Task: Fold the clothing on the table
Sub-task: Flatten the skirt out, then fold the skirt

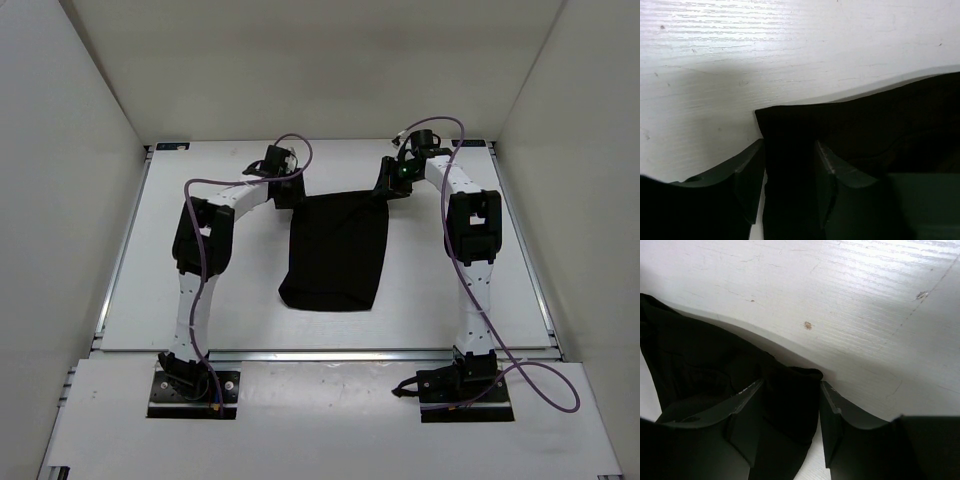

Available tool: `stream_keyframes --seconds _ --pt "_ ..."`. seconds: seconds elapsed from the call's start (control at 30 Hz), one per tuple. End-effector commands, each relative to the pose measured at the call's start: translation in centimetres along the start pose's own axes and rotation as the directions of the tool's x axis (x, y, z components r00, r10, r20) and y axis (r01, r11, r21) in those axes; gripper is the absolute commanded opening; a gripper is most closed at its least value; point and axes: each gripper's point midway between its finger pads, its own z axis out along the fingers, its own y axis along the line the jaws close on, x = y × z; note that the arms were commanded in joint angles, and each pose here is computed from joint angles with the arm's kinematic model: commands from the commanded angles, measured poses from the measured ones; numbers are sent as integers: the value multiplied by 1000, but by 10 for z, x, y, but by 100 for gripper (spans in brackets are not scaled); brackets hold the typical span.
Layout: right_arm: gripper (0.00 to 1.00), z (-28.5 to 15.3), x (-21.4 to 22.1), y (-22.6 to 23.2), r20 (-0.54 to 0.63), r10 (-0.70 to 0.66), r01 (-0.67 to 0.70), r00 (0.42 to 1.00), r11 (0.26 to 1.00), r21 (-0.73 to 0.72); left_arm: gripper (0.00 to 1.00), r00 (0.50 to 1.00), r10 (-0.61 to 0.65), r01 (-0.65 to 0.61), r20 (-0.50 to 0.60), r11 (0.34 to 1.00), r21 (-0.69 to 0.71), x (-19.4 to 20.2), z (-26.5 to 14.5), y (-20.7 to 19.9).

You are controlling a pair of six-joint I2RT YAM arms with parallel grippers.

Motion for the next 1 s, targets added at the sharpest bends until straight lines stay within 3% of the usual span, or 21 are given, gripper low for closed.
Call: stream_keyframes --seconds 0.0,0.03,0.1,0.13,0.2,0.37,0.47,0.57,0.7,0.77,0.8,0.83,0.87,0.9,0.93,0.97 --pt "43 -8 -19 12 53 -24 26 998 999 -31 51 999 -29 29 -27 999 27 5 8 -5" --pt "39 -6 -18 14 49 -33 35 998 999 -28 47 999 -30 31 -18 999 34 1 8 -8" --pt "30 -6 -20 17 54 -35 37 998 998 -45 24 999 -27 28 -30 999 32 4 9 -11" --pt "19 -7 -22 16 60 -27 29 998 999 -45 11 1000 -13 13 -20 1000 27 1 11 -14" --pt "4 -6 -24 16 67 -22 25 998 999 -42 0 1000 5 -5 -29 1000 -1 4 12 -14" --pt "0 -27 -54 34 136 -59 70 989 995 -76 0 995 56 -59 84 998 38 -40 -13 -34" --pt "0 -80 -102 58 278 -110 134 954 989 -69 0 964 126 -149 236 986 82 -93 -60 -62" --pt "0 -162 -157 102 477 -154 231 865 967 -106 0 885 133 -176 447 983 55 -163 -133 -77" --pt "0 -270 -193 155 675 -202 362 709 927 -103 0 713 148 -223 685 975 22 -224 -253 -105" --pt "0 -303 -185 174 702 -262 409 662 911 -47 0 641 161 -231 751 973 -12 -229 -296 -112" --pt "0 -311 -176 176 693 -281 411 664 911 -25 0 616 163 -238 770 971 -15 -225 -318 -113" --pt "0 -297 -164 165 649 -266 378 713 925 -37 0 607 163 -233 778 972 -22 -219 -330 -108" --pt "0 -312 -155 174 658 -285 399 697 917 -26 0 582 151 -239 799 971 -9 -216 -352 -108" --pt "0 -311 -140 168 638 -285 384 715 923 -18 0 626 172 -233 760 972 -28 -197 -329 -92" --pt "0 -284 -124 151 586 -280 361 761 932 -22 0 630 171 -226 757 973 -32 -181 -331 -82" --pt "0 -302 -115 162 611 -309 385 729 923 7 0 612 157 -226 775 974 -18 -170 -349 -83"
